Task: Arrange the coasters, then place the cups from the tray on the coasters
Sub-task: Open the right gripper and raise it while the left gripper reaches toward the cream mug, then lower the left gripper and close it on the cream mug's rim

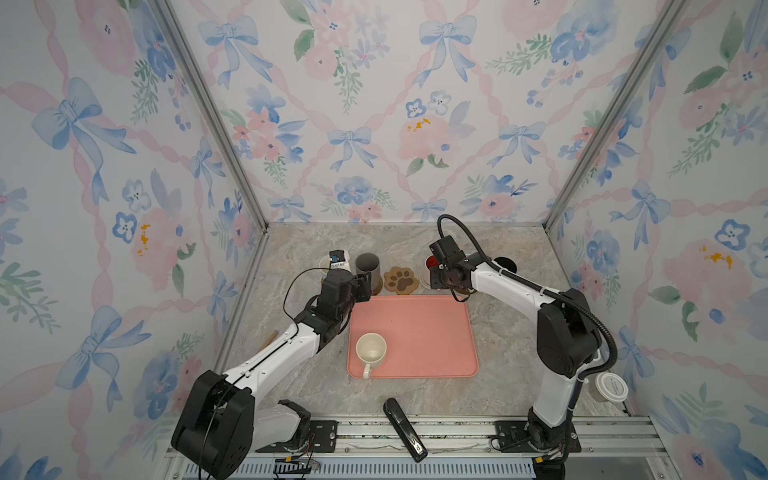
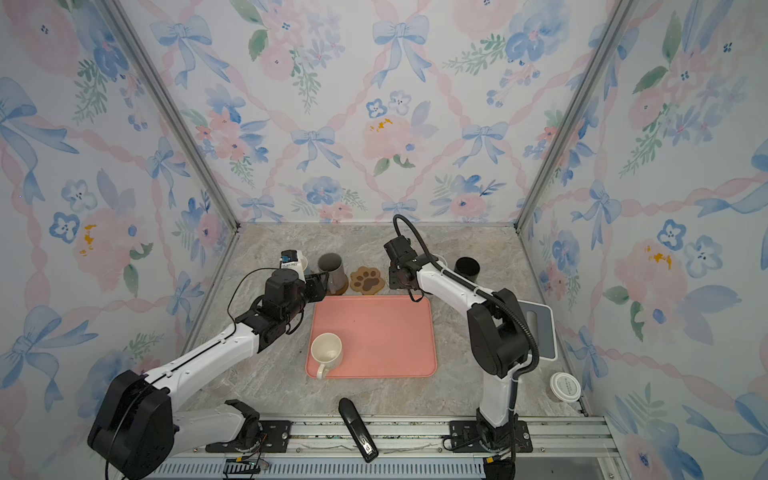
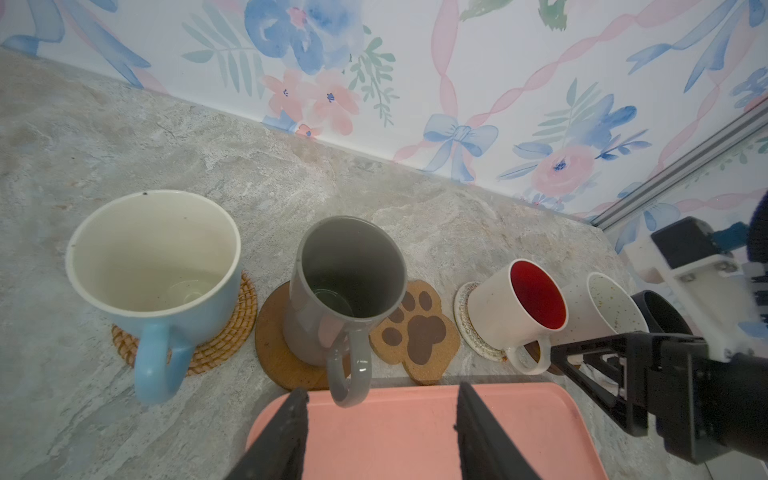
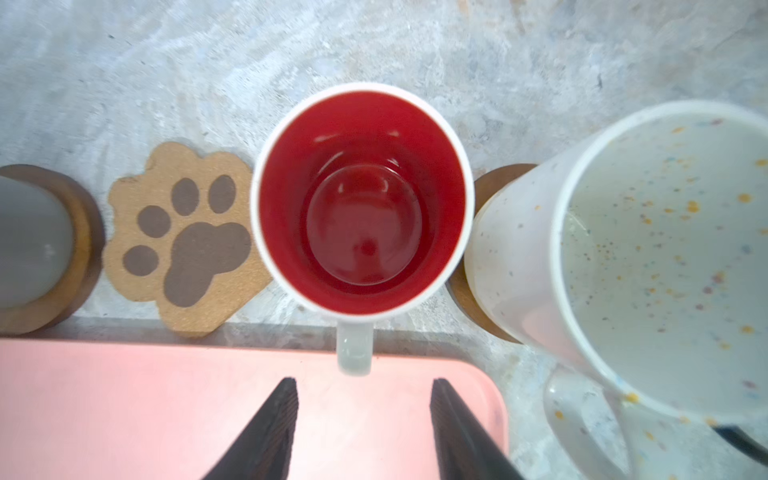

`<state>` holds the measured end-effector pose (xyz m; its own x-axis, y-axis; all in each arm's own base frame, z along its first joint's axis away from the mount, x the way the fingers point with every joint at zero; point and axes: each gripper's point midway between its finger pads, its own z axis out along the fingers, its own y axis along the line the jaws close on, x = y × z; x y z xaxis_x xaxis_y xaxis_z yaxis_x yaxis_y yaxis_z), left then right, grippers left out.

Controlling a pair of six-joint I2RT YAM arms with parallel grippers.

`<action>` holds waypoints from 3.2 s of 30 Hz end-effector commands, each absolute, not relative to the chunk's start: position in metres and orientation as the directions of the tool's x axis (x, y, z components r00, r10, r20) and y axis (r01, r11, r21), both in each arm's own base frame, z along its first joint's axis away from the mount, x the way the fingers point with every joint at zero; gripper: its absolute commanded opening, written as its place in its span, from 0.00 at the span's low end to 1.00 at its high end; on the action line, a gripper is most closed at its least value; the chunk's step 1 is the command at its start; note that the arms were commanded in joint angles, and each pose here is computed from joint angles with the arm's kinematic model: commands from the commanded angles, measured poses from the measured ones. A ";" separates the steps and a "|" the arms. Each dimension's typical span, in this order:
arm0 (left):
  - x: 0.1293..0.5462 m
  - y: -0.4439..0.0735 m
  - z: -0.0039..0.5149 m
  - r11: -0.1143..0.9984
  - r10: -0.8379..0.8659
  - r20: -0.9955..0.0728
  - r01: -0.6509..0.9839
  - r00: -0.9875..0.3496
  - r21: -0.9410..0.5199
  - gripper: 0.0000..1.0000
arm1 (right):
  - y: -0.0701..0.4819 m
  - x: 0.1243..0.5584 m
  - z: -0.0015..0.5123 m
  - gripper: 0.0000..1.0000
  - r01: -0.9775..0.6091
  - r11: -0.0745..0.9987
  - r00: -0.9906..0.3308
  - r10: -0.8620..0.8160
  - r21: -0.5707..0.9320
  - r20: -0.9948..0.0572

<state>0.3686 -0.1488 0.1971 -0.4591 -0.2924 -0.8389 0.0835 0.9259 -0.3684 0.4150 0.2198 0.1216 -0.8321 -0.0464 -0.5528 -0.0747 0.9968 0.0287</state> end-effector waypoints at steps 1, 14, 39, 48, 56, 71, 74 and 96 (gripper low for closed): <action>0.365 -0.150 0.223 0.916 -0.299 -0.845 0.116 -0.444 -0.384 0.53 | 0.224 0.405 0.156 0.56 -0.081 0.996 -0.789 -0.039 0.041 -0.613; 0.292 -0.190 0.207 0.885 -0.170 -0.751 0.236 -0.638 -0.401 0.50 | 0.263 0.419 0.251 0.58 -0.183 0.945 -0.619 0.105 0.272 -0.778; 0.194 -0.189 0.164 0.941 -0.082 -0.624 0.146 -0.777 -0.306 0.42 | 0.270 0.397 0.230 0.58 -0.250 0.898 -0.640 0.128 0.362 -0.758; 0.175 -0.188 0.148 0.942 -0.064 -0.561 0.135 -0.826 -0.306 0.38 | 0.280 0.402 0.222 0.57 -0.266 0.887 -0.658 0.119 0.377 -0.743; 0.160 -0.179 0.131 0.942 -0.067 -0.527 0.121 -0.847 -0.313 0.36 | 0.290 0.404 0.219 0.57 -0.283 0.872 -0.671 0.117 0.398 -0.732; 0.147 -0.177 0.124 0.937 -0.048 -0.509 0.138 -0.860 -0.322 0.34 | 0.299 0.406 0.202 0.56 -0.286 0.869 -0.698 0.100 0.404 -0.709; 0.145 -0.177 0.123 0.937 -0.043 -0.508 0.142 -0.860 -0.320 0.34 | 0.300 0.407 0.201 0.56 -0.286 0.869 -0.700 0.098 0.404 -0.707; 0.146 -0.162 0.106 0.959 -0.087 -0.518 0.070 -0.851 -0.276 0.34 | 0.314 0.404 0.192 0.55 -0.320 0.851 -0.726 0.063 0.418 -0.685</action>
